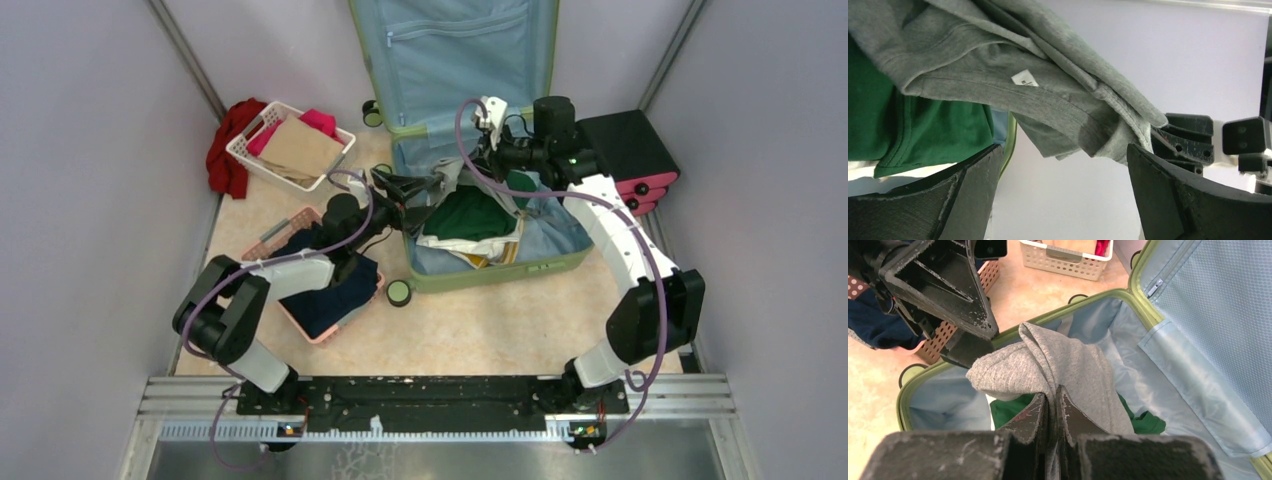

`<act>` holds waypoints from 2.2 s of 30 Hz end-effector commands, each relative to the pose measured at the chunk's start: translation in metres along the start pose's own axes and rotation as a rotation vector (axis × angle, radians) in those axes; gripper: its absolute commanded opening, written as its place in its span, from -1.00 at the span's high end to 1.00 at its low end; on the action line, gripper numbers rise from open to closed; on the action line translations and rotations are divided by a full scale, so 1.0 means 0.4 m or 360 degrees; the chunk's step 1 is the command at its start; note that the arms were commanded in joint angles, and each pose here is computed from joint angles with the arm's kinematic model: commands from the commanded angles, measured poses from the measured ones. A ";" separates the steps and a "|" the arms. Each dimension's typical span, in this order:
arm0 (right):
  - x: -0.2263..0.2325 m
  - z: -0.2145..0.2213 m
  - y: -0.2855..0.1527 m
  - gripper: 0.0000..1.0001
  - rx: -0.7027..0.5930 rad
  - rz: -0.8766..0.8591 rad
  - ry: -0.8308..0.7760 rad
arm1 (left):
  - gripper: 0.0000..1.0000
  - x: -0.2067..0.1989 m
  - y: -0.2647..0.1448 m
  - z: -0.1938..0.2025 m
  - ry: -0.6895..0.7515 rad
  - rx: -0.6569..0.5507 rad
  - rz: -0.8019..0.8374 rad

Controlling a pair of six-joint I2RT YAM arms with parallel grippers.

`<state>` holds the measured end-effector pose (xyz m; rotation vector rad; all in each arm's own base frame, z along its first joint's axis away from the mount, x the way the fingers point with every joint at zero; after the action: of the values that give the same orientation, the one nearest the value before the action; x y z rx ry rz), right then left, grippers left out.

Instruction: Open, take out, and arrange the luggage

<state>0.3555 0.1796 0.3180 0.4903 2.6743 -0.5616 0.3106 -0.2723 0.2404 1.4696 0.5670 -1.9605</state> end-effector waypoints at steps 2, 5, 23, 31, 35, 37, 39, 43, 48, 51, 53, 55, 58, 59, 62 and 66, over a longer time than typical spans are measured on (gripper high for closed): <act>-0.019 -0.078 -0.037 1.00 -0.0169 0.0063 -0.0114 | -0.98 0.010 0.025 -0.022 -0.0333 -0.0316 -0.0052; -0.016 -0.075 -0.034 1.00 -0.0173 0.0056 -0.0103 | -0.98 0.023 0.042 -0.026 -0.0502 -0.0435 -0.0158; -0.006 -0.081 -0.033 1.00 -0.0214 0.0027 -0.0072 | -0.98 0.064 0.139 -0.062 -0.0861 -0.0533 -0.0257; 0.008 -0.082 -0.041 1.00 -0.0220 0.0011 -0.0074 | -0.98 0.109 0.167 -0.101 -0.0843 -0.0597 -0.0287; 0.011 -0.085 -0.047 1.00 -0.0223 0.0013 -0.0082 | -0.98 0.126 0.167 -0.117 -0.0826 -0.0619 -0.0309; 0.013 -0.084 -0.048 1.00 -0.0219 0.0014 -0.0082 | -0.98 0.126 0.162 -0.122 -0.0801 -0.0631 -0.0303; 0.014 -0.085 -0.049 1.00 -0.0223 0.0009 -0.0083 | -0.98 0.123 0.158 -0.127 -0.0764 -0.0640 -0.0303; 0.017 -0.086 -0.049 1.00 -0.0233 -0.0003 -0.0085 | -0.51 0.126 0.158 -0.136 -0.0712 -0.0616 -0.0290; 0.024 -0.093 -0.055 1.00 -0.0240 -0.0032 -0.0107 | 0.19 0.111 0.173 -0.126 -0.0613 -0.0432 -0.0166; 0.032 -0.093 -0.058 1.00 -0.0241 -0.0059 -0.0110 | 0.60 0.098 0.183 -0.119 -0.0527 -0.0343 -0.0120; 0.036 -0.095 -0.062 1.00 -0.0238 -0.0073 -0.0118 | 0.99 0.081 0.184 -0.116 -0.0473 -0.0294 -0.0054; 0.041 -0.095 -0.065 1.00 -0.0230 -0.0090 -0.0126 | 1.00 0.062 0.182 -0.112 -0.0411 -0.0248 -0.0011; 0.046 -0.096 -0.071 1.00 -0.0214 -0.0118 -0.0164 | 1.00 0.025 0.174 -0.105 -0.0276 -0.0189 0.0036; 0.047 -0.096 -0.073 1.00 -0.0207 -0.0128 -0.0177 | 1.00 0.010 0.169 -0.104 -0.0226 -0.0181 0.0055; 0.050 -0.104 -0.082 1.00 -0.0195 -0.0161 -0.0218 | 1.00 -0.037 0.149 -0.101 -0.0061 -0.0164 0.0117; 0.051 -0.125 -0.087 1.00 -0.0219 -0.0217 -0.0260 | 1.00 -0.103 0.118 -0.095 0.0098 -0.0123 0.0197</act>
<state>0.3238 0.1754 0.3154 0.3015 2.7065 -0.5575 0.3870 -0.2860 0.2201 1.2613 0.6516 -1.9522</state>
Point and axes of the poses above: each gripper's point midway between its finger pads, its own y axis out along the fingers, its own x axis along the line the jaws close on, z = x × y, the point moved 6 cm from there along -y, back along the fingers, and after that the axes turned 15 degrees about -y, right-handed, at the moved point
